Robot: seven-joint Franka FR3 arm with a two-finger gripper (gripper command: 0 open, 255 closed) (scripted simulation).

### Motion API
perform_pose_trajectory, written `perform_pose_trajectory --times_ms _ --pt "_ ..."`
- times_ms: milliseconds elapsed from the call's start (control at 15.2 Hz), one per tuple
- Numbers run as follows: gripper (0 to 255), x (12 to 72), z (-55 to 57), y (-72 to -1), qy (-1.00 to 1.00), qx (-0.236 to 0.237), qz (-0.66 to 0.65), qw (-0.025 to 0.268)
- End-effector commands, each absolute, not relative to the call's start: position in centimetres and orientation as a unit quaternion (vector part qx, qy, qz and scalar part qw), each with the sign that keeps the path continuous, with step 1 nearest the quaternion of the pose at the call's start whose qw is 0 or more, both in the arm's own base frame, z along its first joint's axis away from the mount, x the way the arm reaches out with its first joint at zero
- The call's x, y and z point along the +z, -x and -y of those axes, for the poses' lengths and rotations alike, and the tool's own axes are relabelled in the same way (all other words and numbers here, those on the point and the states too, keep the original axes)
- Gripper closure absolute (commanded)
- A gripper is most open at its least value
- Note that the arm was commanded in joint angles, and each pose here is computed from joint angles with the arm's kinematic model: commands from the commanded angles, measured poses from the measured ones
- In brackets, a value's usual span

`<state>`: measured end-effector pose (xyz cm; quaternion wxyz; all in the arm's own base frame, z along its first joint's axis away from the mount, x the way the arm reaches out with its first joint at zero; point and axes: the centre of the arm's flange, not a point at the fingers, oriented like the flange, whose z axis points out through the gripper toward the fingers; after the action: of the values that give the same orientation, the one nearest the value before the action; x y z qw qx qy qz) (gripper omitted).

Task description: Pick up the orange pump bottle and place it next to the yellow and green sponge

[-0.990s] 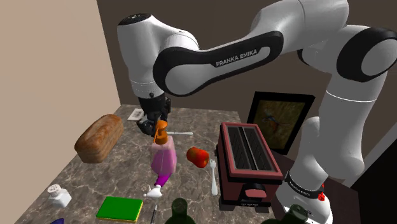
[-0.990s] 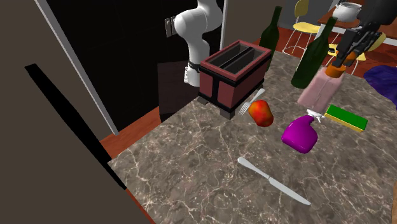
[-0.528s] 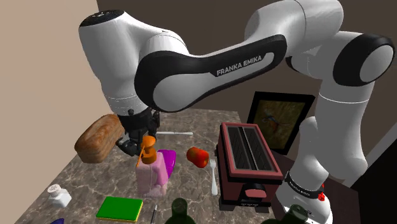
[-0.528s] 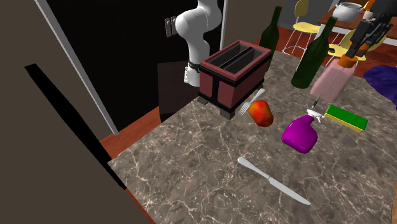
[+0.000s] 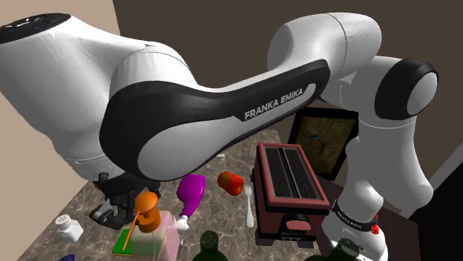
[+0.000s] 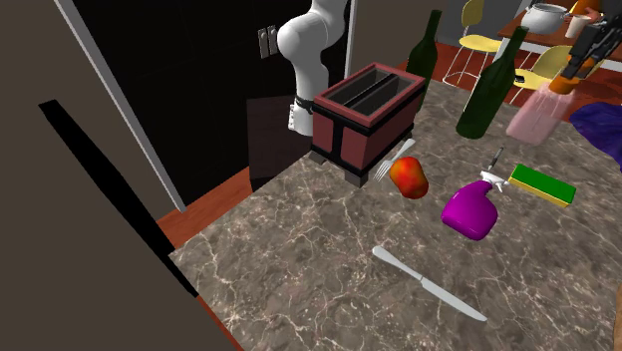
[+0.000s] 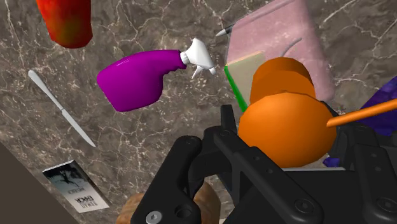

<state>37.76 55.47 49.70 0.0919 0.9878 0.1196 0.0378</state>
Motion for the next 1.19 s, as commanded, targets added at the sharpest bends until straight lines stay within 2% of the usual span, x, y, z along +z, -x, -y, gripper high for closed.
perform_pose_trajectory --times_ms 0,264,1122 --pt "255 50.1 -57.9 -36.5 -0.988 0.038 -0.118 0.092" --pt "255 50.1 -61.7 -34.7 -0.988 0.038 -0.118 0.092" --pt "255 43.2 -61.7 -34.7 -0.988 0.038 -0.118 0.092"
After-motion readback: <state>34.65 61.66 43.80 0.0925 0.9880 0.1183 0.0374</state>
